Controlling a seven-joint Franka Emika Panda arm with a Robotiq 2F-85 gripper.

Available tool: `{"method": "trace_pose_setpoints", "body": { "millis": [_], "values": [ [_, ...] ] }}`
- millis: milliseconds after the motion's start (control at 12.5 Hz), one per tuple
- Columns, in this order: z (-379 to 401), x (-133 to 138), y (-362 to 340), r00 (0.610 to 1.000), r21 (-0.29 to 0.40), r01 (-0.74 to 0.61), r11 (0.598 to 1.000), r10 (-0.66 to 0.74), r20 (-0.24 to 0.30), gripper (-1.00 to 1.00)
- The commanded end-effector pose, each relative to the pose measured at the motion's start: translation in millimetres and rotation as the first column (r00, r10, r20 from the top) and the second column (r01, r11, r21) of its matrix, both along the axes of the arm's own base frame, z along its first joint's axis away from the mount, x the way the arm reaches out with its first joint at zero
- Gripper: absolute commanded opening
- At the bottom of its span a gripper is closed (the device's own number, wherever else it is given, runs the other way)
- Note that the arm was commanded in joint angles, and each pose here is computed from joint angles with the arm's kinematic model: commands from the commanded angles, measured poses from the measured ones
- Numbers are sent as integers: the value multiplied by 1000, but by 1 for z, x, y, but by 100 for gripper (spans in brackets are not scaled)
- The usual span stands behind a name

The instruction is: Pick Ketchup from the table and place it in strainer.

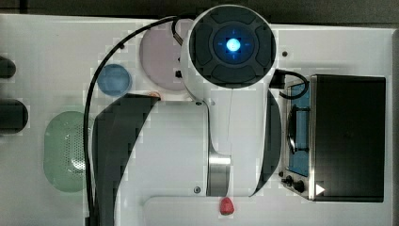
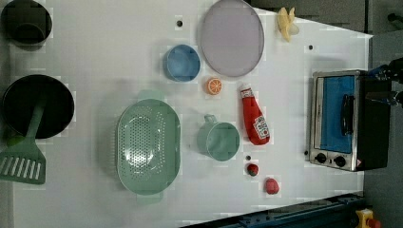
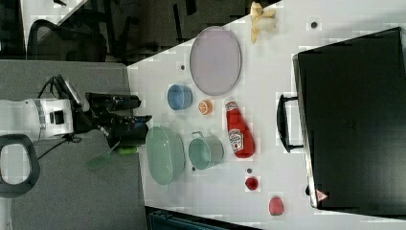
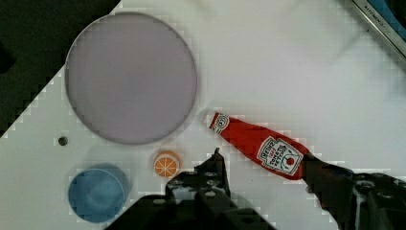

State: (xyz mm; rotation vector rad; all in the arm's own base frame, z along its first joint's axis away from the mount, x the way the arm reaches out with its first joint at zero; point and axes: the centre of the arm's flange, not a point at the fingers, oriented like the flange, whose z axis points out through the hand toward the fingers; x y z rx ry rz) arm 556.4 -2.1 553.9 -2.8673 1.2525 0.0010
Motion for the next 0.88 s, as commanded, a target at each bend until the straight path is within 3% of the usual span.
{"method": "trace_pose_setpoints", "body": {
  "millis": [80, 240, 640, 880],
  "values": [
    [50, -62, -14, 999, -6, 26, 1000, -26, -19, 59],
    [37, -60, -12, 999, -6, 21, 1000, -21, -37, 99],
    [-40, -49, -6, 995, -1, -20, 1000, 20, -93, 100],
    [-89, -45, 0, 979, 15, -180, 984, 180, -99, 100]
  ]
}}
